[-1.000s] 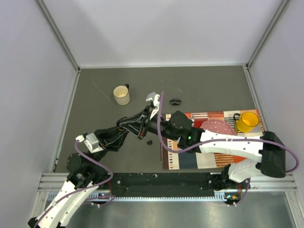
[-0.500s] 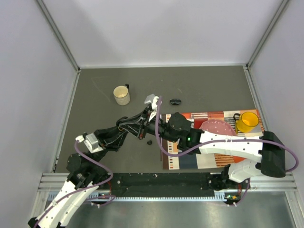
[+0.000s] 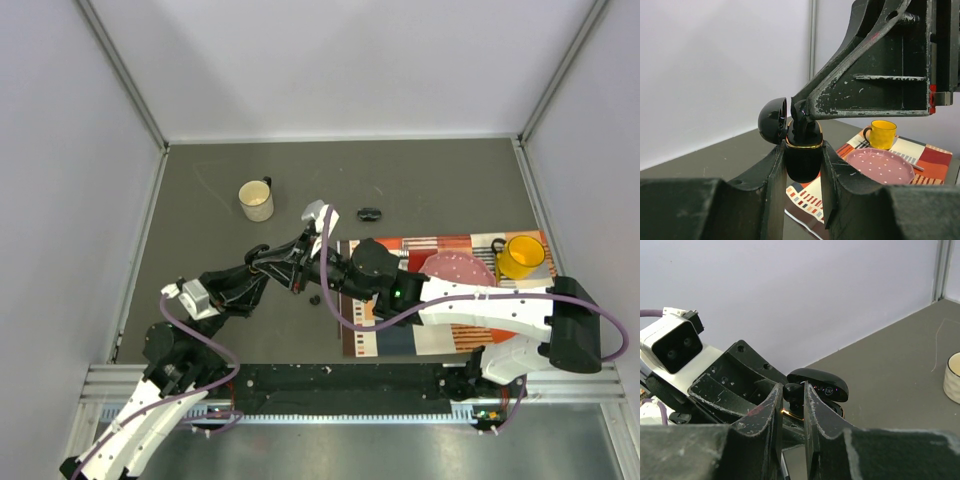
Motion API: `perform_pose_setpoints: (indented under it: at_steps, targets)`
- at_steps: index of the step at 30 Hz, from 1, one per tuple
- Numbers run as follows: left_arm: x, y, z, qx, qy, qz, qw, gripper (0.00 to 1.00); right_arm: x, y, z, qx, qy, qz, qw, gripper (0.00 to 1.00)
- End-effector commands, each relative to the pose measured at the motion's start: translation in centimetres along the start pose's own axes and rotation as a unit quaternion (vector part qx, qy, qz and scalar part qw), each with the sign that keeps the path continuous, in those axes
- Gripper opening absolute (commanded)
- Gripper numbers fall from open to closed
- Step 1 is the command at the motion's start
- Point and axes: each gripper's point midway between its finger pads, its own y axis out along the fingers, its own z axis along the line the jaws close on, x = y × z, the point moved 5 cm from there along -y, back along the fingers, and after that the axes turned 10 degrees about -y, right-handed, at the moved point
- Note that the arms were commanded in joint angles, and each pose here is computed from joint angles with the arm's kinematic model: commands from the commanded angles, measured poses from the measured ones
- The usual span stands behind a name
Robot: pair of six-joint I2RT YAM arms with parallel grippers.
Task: Insert the wireless bluetooth earbuds into the charging case
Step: Place the earbud in the charging case.
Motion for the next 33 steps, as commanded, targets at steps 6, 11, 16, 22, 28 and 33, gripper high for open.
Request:
perform_pose_setpoints:
  at_steps: [6,11,16,22,28,33]
  targets:
    - [4.1,-0.7,-1.3,-0.024,0.019,-0.094,0.995,0.00,1.0,0.6,0.3,-0.008,-0.005,0.007,1.000,0.04]
    - [4.0,-0.7,-1.3,-0.025,0.019,-0.089,0.996,0.00,1.0,0.7,0.0,-0.019,-0.008,0.014,1.000,0.06]
    - [3.9,-0.7,-1.3,-0.025,0.019,-0.087,0.996,0.00,1.7,0.7,-0.1,-0.025,-0.009,0.010,1.000,0.13]
    - [3.8,-0.7,-1.2,-0.022,0.021,-0.085,0.996,0.00,2.1,0.8,-0.1,-0.024,-0.005,0.002,1.000,0.20]
    - [3.7,-0.7,-1.2,-0.023,0.018,-0.081,0.996,0.00,2.7,0.8,-0.2,-0.032,0.001,-0.008,0.999,0.21]
    - [3.6,-0.7,-1.3,-0.025,0.017,-0.079,0.996,0.00,3.1,0.8,-0.3,-0.038,0.002,-0.011,0.999,0.27]
